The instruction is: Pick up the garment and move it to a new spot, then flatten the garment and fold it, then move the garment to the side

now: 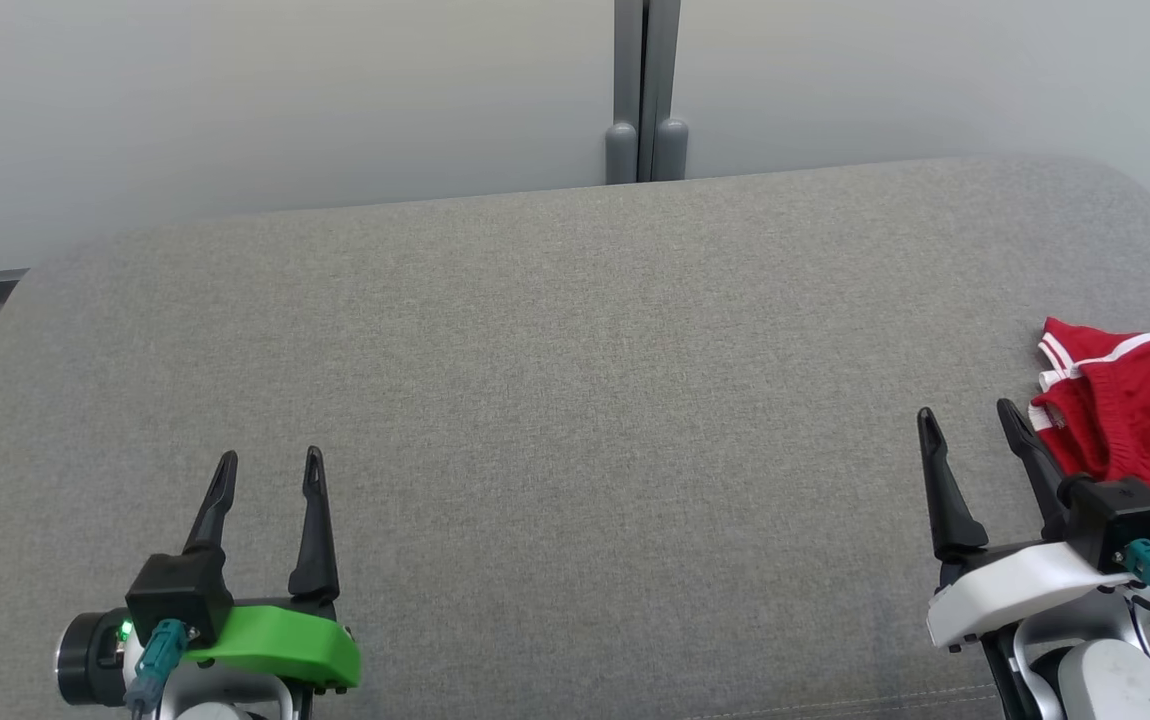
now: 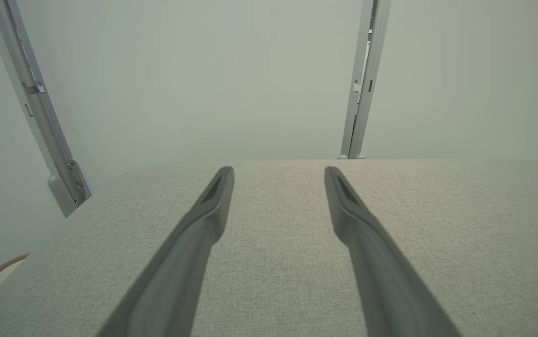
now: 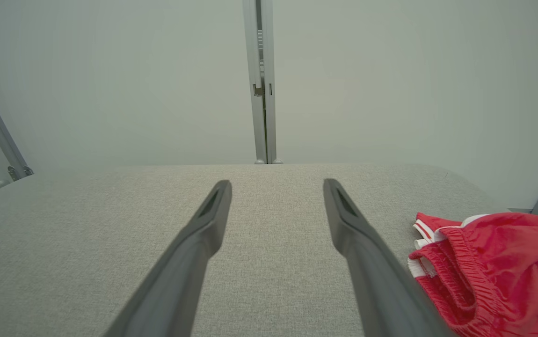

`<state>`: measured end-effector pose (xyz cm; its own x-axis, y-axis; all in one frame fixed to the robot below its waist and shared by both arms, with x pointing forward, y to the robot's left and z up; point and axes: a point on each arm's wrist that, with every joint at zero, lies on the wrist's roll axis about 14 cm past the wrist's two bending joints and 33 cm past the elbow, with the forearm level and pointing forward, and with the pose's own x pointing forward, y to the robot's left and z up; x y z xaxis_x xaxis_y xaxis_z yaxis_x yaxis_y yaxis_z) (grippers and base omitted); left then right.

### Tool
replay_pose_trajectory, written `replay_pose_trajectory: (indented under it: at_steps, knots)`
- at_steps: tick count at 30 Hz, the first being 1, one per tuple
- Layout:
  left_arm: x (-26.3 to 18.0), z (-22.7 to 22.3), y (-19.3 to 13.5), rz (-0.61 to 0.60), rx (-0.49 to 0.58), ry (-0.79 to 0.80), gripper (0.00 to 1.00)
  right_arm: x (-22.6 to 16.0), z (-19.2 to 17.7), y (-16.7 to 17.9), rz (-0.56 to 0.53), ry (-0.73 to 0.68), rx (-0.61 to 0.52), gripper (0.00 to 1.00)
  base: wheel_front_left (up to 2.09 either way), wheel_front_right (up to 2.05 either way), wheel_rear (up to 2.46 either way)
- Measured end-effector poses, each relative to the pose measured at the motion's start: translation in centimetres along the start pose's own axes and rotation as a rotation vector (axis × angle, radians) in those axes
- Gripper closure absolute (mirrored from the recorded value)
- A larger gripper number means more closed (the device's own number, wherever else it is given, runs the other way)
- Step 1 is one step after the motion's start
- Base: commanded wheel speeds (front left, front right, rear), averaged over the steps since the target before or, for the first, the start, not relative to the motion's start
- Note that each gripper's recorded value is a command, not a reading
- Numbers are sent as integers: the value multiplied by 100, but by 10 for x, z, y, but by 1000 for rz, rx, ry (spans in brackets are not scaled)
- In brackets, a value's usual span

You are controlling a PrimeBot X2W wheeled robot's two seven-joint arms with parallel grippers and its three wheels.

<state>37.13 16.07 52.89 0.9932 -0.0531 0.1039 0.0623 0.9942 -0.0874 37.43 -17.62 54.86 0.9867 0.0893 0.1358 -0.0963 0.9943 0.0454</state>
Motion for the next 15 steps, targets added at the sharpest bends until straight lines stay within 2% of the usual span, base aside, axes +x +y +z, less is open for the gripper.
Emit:
replay_pose_trajectory:
  at_steps: [10,11,15]
  knots:
    - [0,-3,3,10,4,22,0,0,1,2,3,-3,2,0,0,0,0]
    - [-1,-5,3,12,4,26,100,-1,0,2,3,0,2,100,0,0,0]
    - [-7,-18,1,16,-29,68,100,-5,-15,-1,-13,49,35,100,0,0,0]
